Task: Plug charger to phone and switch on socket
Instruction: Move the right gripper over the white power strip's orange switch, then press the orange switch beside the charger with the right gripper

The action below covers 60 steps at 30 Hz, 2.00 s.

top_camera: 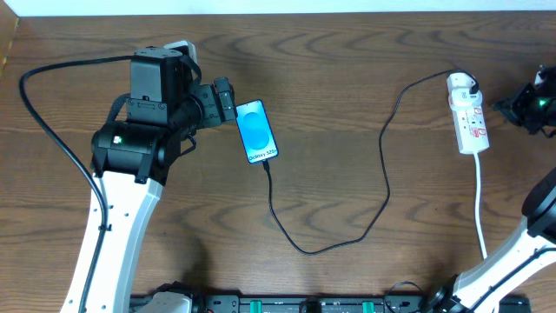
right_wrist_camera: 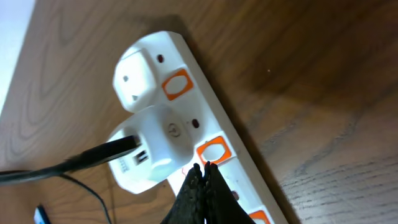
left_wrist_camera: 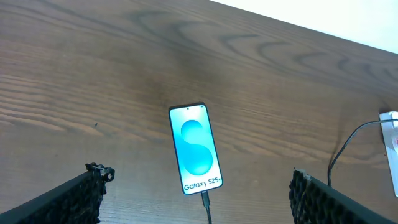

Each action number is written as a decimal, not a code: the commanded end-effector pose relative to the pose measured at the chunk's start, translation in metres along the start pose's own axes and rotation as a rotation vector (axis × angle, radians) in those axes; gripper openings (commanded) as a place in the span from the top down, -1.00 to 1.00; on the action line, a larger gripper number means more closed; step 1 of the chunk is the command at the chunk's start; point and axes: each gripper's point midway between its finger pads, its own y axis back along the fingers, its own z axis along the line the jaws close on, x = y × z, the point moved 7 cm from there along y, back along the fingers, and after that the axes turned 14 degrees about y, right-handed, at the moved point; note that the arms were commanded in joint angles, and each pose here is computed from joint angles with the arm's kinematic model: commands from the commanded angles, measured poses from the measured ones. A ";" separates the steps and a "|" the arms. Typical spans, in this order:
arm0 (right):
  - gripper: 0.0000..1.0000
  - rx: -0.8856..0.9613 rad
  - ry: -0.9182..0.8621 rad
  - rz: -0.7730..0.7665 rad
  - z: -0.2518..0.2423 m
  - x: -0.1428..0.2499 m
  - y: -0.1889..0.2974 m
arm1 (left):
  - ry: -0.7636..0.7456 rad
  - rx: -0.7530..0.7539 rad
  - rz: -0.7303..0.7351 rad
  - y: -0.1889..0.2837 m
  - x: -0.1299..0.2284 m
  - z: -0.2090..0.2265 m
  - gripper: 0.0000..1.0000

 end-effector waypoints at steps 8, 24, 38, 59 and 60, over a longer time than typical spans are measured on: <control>0.98 0.023 0.006 0.001 0.000 -0.001 -0.006 | -0.013 -0.007 -0.010 0.002 -0.001 0.000 -0.90; 0.98 0.010 0.003 0.044 -0.001 0.006 -0.042 | -0.013 -0.007 -0.010 0.002 -0.001 0.000 -0.90; 0.98 0.002 -0.018 0.089 0.004 0.015 -0.054 | -0.013 -0.007 -0.010 0.002 -0.001 0.000 -0.90; 0.98 0.014 -0.012 0.156 0.024 0.025 -0.065 | -0.013 -0.007 -0.010 0.002 -0.001 0.000 -0.90; 0.98 0.013 -0.011 0.165 0.026 0.027 -0.066 | -0.013 -0.007 -0.010 0.002 -0.001 0.000 -0.90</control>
